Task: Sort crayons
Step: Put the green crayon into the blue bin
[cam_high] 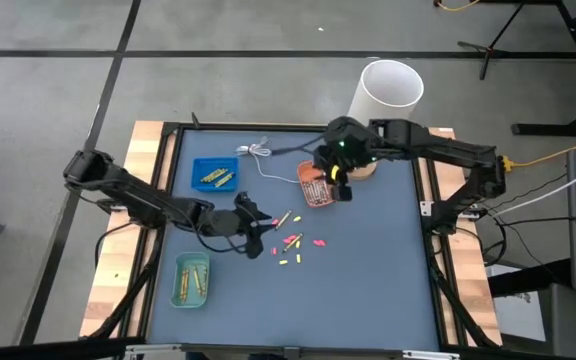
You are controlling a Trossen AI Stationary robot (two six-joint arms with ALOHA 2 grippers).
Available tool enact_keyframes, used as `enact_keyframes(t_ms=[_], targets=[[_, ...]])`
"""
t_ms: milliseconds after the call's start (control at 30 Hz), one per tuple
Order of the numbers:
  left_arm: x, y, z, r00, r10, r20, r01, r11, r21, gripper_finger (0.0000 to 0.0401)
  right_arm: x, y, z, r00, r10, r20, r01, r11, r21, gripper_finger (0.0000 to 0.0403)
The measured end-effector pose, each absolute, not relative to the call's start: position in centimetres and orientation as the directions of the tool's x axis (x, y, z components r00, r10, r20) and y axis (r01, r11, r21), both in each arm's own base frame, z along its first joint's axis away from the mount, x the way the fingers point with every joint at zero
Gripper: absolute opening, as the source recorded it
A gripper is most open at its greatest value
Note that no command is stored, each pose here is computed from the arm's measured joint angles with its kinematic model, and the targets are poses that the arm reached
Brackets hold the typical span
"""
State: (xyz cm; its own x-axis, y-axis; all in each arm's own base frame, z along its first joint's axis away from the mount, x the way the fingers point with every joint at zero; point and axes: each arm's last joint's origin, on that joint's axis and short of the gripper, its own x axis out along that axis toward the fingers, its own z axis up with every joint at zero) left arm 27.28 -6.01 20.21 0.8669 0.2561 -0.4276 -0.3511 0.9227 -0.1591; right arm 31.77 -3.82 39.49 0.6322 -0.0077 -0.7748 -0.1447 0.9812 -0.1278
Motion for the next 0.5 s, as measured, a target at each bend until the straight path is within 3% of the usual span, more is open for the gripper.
enact_keyframes(t_ms=[167, 500], targets=[[29.4, -5.2, 18.5, 0.869, 0.291, -0.4, -0.378, 0.912, -0.159, 0.0111, 32.1, -2.0, 37.3, 0.568, 0.033, -0.822, -0.21, 0.972, -0.106, 0.0136], [32.3, -2.9, 14.6, 0.79, 0.368, -0.491, -0.448, 0.892, -0.052, 0.0111, 31.9, 1.5, 31.2, 0.409, 0.089, -0.908, -0.329, 0.943, -0.056, 0.0136]])
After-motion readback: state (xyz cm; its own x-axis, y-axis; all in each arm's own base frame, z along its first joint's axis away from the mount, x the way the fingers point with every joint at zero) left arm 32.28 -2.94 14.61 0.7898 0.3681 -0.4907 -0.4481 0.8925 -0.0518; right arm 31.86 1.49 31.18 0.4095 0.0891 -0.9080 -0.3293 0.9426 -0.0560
